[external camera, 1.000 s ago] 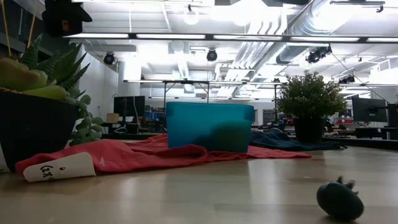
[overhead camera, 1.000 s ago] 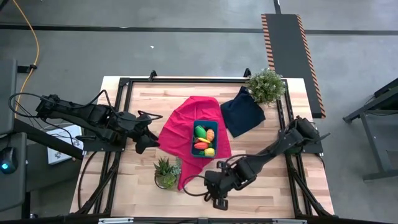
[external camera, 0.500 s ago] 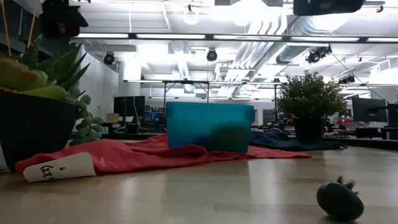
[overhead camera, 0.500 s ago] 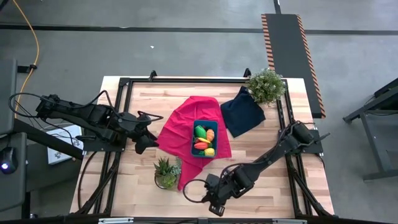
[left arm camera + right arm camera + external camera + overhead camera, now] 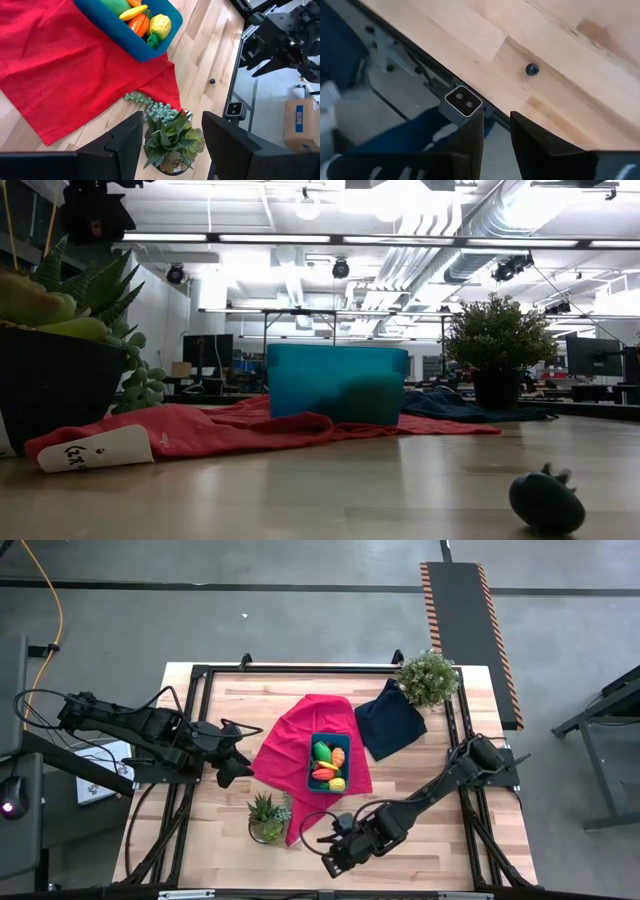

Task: Pick and placing Produce into tupperware
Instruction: Put the blueberry into the blue bin

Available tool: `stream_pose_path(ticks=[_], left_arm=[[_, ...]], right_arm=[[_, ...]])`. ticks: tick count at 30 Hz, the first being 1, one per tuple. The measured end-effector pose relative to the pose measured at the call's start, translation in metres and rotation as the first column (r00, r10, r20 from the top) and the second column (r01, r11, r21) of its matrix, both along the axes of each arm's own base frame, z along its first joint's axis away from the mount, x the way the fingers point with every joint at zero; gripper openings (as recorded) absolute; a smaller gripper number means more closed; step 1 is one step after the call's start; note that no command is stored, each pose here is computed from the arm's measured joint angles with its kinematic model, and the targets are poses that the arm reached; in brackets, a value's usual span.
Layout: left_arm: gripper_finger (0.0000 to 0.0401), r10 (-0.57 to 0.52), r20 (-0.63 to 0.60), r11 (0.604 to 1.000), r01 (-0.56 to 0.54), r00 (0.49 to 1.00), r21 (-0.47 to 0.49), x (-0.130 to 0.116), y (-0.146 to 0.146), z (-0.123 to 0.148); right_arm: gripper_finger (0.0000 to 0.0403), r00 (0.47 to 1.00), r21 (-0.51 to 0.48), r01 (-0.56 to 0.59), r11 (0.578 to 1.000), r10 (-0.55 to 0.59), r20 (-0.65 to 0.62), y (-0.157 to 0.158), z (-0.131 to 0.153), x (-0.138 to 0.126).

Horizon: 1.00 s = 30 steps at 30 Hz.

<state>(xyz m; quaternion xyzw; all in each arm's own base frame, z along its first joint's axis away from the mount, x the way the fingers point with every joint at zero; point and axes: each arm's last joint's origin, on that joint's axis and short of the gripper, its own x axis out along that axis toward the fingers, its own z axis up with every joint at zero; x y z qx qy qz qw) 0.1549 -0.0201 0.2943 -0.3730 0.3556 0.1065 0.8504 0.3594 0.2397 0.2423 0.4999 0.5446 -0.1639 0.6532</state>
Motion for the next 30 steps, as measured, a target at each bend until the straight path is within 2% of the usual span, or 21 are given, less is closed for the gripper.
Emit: stream_pose_path(ticks=[4,7,9,14,19,23,27,30], left_arm=[[0.0193,0.000,-0.001,1.000,0.000,1.000,0.000,0.000,0.000,0.000],[0.0193,0.000,-0.003,1.000,0.000,1.000,0.000,0.000,0.000,0.000],[0.0193,-0.010,-0.001,1.000,0.010,1.000,0.011,0.000,0.000,0.000],[0.0193,-0.030,0.000,0.999,0.030,1.000,0.032,0.000,0.000,0.000],[0.0193,-0.030,0.000,0.999,0.030,1.000,0.032,0.000,0.000,0.000],[0.0193,-0.031,0.001,0.999,0.031,1.000,0.033,0.000,0.000,0.000],[0.0193,-0.031,0.001,0.999,0.031,1.000,0.033,0.000,0.000,0.000],[0.0193,-0.031,0.001,0.999,0.031,1.000,0.033,0.000,0.000,0.000]], right_arm=[[0.0087,0.999,0.036,0.046,0.998,-0.046,0.004,0.003,0.001,0.001],[0.0087,0.983,-0.023,-0.049,0.999,0.052,0.179,0.011,0.007,0.006],[0.0087,0.966,-0.082,-0.081,0.993,0.098,0.237,0.014,0.008,0.006],[0.0087,0.967,-0.134,-0.188,0.973,0.207,0.145,0.017,0.002,-0.006],[0.0087,0.950,-0.131,-0.264,0.955,0.282,0.137,0.020,0.002,-0.009],[0.0087,0.933,-0.161,-0.271,0.949,0.300,0.197,0.018,0.017,-0.002],[0.0087,0.903,-0.247,-0.270,0.930,0.334,0.270,0.010,0.038,0.008],[0.0087,0.869,-0.319,-0.293,0.901,0.391,0.305,0.005,0.055,0.011]])
